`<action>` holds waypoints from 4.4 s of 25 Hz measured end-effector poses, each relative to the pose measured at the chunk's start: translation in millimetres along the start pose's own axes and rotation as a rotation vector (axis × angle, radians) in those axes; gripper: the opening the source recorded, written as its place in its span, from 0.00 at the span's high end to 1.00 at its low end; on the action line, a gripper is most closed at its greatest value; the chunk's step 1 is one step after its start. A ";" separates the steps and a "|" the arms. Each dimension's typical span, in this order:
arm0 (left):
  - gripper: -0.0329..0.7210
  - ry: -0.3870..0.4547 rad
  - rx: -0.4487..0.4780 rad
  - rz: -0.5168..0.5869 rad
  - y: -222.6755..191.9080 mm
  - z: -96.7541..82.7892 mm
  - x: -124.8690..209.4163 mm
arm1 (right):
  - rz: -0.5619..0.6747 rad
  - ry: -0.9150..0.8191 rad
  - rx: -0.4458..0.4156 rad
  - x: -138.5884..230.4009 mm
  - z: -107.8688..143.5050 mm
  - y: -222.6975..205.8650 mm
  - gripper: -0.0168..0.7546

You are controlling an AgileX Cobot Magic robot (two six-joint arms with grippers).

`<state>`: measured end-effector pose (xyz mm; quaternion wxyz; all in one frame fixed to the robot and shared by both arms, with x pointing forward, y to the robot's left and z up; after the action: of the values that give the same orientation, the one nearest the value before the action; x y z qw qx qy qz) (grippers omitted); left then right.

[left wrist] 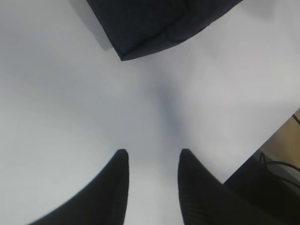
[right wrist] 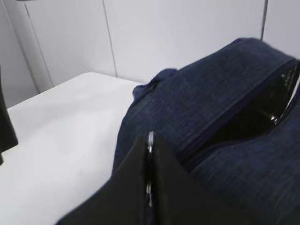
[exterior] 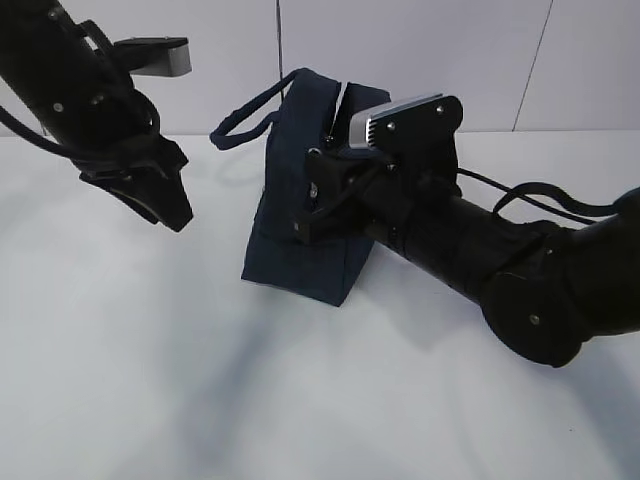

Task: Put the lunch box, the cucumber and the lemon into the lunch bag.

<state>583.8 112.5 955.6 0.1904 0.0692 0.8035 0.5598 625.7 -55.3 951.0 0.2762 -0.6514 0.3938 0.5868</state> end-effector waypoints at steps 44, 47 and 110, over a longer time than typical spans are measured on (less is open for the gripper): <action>0.57 -0.075 0.093 -0.302 -30.8 -54.6 -58.0 | -0.060 -0.172 0.183 -28.7 -37.9 -4.8 0.98; 0.57 -0.070 0.119 -0.303 -36.8 -57.5 -59.7 | -0.060 -0.175 0.185 -28.6 -38.2 -4.8 0.98; 0.96 -0.201 0.130 -0.278 -52.6 -81.2 -52.0 | 0.280 -0.333 0.275 -24.2 -181.2 -111.4 0.98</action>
<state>605.7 5.6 943.2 0.3404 0.0255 0.8168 0.4651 818.0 -139.8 992.1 0.3393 -0.4410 0.5055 0.6594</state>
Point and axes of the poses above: a point on each arm's last joint axis where the gripper is mounted, y pointing back along that axis away from the gripper, z along the wrist's bending axis when the last joint is at zero, x = y × z, the point moved 9 cm from there along -y, pointing out along that axis toward the gripper, and after that the axes turned 13 degrees about y, right-handed, at the moved point
